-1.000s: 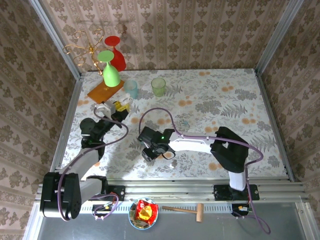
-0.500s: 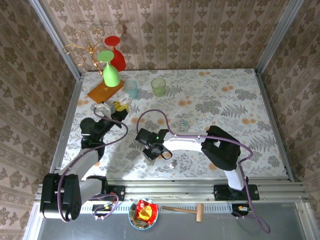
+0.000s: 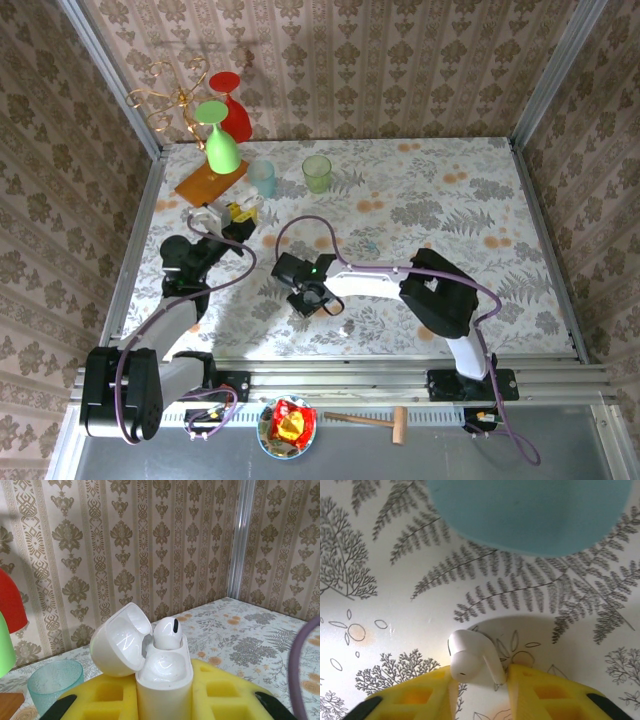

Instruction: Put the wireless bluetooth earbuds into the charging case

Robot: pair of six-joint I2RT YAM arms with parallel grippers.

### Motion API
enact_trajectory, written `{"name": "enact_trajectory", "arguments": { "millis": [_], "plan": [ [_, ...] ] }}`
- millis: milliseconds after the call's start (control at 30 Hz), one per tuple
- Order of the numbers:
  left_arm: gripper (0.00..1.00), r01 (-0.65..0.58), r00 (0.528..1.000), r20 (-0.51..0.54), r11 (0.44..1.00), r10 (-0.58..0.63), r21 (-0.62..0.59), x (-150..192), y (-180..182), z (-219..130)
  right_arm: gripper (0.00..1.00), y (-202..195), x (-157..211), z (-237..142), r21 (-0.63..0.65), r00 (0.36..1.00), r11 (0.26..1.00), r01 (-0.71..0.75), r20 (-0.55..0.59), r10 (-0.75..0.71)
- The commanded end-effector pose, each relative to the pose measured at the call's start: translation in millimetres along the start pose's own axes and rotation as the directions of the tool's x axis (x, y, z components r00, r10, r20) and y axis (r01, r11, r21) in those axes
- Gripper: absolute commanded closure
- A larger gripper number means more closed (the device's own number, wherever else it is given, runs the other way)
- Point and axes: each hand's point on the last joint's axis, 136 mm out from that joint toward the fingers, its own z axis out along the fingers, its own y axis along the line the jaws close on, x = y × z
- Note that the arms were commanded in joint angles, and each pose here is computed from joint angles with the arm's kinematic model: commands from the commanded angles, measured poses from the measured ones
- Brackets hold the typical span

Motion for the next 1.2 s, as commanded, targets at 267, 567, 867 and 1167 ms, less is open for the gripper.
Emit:
{"name": "enact_trajectory", "arguments": {
  "millis": [267, 567, 867, 1167],
  "plan": [
    [1.00, 0.003, 1.000, 0.009, 1.000, -0.003, -0.001, -3, 0, -3, 0.57, -17, -15, -36, -0.153, 0.988, 0.976, -0.153, -0.006, 0.154],
    [1.00, 0.000, 1.000, 0.011, 1.000, 0.000, -0.005, -4, 0, -4, 0.58, -26, -19, -34, -0.050, 0.999, 0.997, -0.052, -0.004, 0.052],
    [1.00, -0.001, 1.000, 0.011, 1.000, 0.002, -0.011, -4, -1, -6, 0.67, -14, -29, -18, -0.059, 0.999, 0.998, -0.027, -0.023, 0.025],
    [1.00, -0.010, 1.000, 0.001, 1.000, 0.011, -0.015, -5, -2, -9, 0.68, -14, -26, -2, -0.059, 0.998, 0.998, -0.033, -0.056, 0.029]
  ]
}}
